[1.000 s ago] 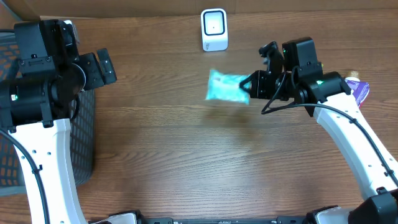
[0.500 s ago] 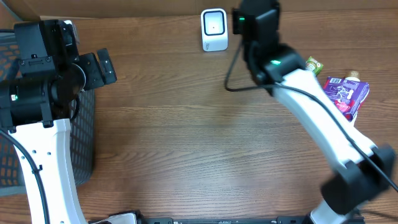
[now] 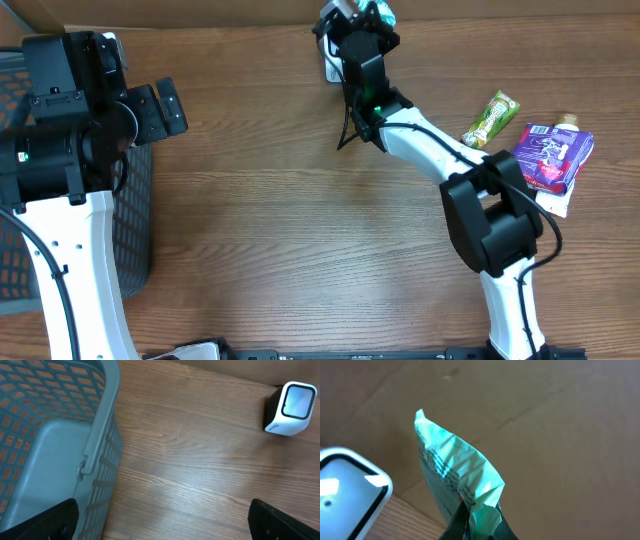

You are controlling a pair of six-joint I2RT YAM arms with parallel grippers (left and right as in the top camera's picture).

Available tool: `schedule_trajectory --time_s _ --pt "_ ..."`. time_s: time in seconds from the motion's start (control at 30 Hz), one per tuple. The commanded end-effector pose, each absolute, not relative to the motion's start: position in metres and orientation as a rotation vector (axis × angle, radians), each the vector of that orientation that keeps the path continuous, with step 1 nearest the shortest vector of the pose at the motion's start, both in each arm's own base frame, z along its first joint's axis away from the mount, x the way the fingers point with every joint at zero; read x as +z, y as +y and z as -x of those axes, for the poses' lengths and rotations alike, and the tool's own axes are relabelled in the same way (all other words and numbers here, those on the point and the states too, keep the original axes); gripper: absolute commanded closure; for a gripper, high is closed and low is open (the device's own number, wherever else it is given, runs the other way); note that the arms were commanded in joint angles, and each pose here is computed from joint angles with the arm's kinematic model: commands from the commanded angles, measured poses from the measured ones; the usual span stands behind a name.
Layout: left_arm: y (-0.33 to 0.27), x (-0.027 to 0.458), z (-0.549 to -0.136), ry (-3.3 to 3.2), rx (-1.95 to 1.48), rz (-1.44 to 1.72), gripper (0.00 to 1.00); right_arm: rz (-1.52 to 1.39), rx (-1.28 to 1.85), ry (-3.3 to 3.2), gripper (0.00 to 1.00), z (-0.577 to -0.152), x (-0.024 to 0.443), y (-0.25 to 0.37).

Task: Scan the item barcode
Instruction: 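Hold the wipes packet's barcode against the scanner face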

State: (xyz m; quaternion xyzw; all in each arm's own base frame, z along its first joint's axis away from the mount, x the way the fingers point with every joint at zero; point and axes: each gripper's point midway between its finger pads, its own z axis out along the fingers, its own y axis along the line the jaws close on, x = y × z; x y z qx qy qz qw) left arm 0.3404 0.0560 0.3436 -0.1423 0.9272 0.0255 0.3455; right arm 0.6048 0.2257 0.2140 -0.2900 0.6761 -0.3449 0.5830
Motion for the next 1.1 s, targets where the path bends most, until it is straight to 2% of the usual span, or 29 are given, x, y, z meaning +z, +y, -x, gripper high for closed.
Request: schedule_trajectory --time_s 0.0,0.47,1.07 --pt "0.056 0.344 -0.341 2.408 0.070 0.348 0.00 0.845 -0.920 1.510 0.96 -0.609 0.200 0.236" --pt "0.056 0.344 -0.341 2.408 0.070 0.348 0.00 0.951 -0.905 1.542 0.96 -0.609 0.174 0.241" --pt "0.056 0.344 -0.341 2.408 0.070 0.348 0.01 0.953 -0.920 1.544 0.96 -0.611 0.175 0.236"
